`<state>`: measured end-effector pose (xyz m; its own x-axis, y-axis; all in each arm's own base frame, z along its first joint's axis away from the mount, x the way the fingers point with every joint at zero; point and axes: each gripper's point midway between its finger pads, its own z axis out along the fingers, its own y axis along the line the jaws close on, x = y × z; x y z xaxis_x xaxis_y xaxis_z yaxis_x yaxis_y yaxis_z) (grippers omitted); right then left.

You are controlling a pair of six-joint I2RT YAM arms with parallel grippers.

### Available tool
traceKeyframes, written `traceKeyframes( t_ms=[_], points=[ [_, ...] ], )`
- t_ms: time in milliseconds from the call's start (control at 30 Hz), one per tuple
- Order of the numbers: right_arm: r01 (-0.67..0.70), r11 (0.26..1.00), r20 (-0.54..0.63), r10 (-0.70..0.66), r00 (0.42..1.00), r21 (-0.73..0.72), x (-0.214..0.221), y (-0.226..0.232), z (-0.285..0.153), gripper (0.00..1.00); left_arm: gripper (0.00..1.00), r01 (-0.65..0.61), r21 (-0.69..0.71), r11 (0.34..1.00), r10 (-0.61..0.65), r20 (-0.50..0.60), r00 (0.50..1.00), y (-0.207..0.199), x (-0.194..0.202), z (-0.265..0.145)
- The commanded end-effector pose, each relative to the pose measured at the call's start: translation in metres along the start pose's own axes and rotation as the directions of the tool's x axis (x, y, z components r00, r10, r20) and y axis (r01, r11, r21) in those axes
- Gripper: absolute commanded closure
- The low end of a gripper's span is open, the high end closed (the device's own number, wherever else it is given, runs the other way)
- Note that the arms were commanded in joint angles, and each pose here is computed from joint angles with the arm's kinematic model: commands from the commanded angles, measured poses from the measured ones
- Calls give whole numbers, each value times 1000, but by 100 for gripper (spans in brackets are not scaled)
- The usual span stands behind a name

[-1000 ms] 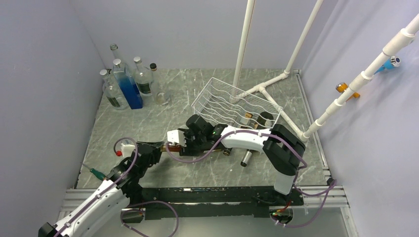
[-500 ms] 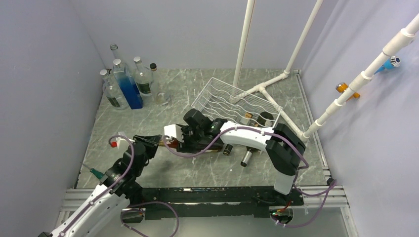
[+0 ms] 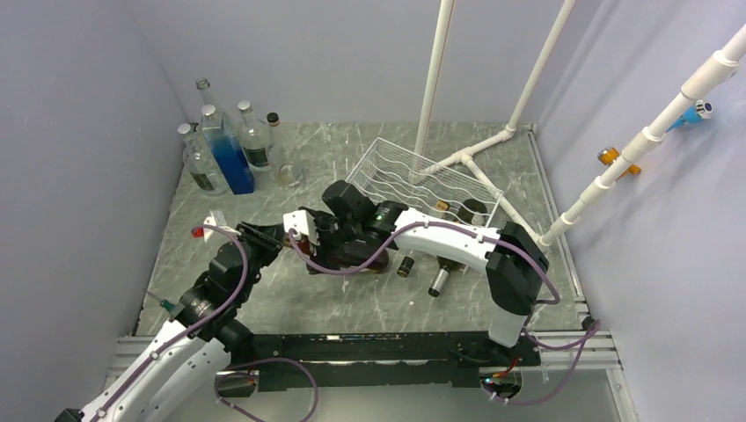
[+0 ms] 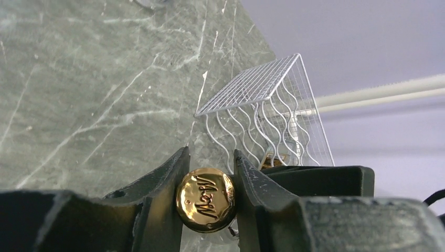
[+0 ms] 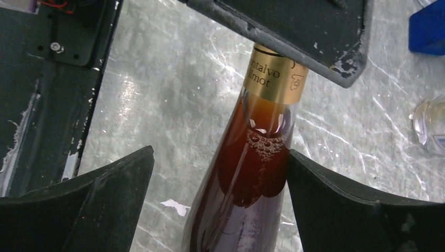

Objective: Take the wine bottle off the wine rack
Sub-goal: Pick up the wine bottle from the wine rack.

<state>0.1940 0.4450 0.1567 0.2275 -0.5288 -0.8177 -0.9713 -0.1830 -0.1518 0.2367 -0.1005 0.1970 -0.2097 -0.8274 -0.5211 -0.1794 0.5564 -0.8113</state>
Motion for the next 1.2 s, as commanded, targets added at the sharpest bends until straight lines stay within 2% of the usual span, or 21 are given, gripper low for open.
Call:
traceKeyframes(
  t_ms=[0, 333, 567, 867, 1167],
  points=[
    [-3, 1000, 95, 5, 995, -22, -40, -3, -29, 2, 100, -73, 145, 987, 55, 127, 990, -59, -43, -9],
    [14, 1000, 135, -13, 991, -5, -43, -19, -75, 0, 100, -258, 224, 940, 223, 169, 960, -101, -58, -14],
    [-2, 1000, 197, 0, 980, 11, -41, -28, -111, 0, 100, -419, 237, 877, 369, 230, 901, -128, -75, -19],
    [-17, 1000, 215, 12, 977, 21, -29, -28, -120, 0, 100, -623, 218, 751, 549, 319, 773, -159, -93, -16],
    [-26, 999, 220, 20, 975, 24, -23, -28, -122, 0, 100, -774, 127, 620, 683, 398, 613, -184, -119, -3]
  ],
)
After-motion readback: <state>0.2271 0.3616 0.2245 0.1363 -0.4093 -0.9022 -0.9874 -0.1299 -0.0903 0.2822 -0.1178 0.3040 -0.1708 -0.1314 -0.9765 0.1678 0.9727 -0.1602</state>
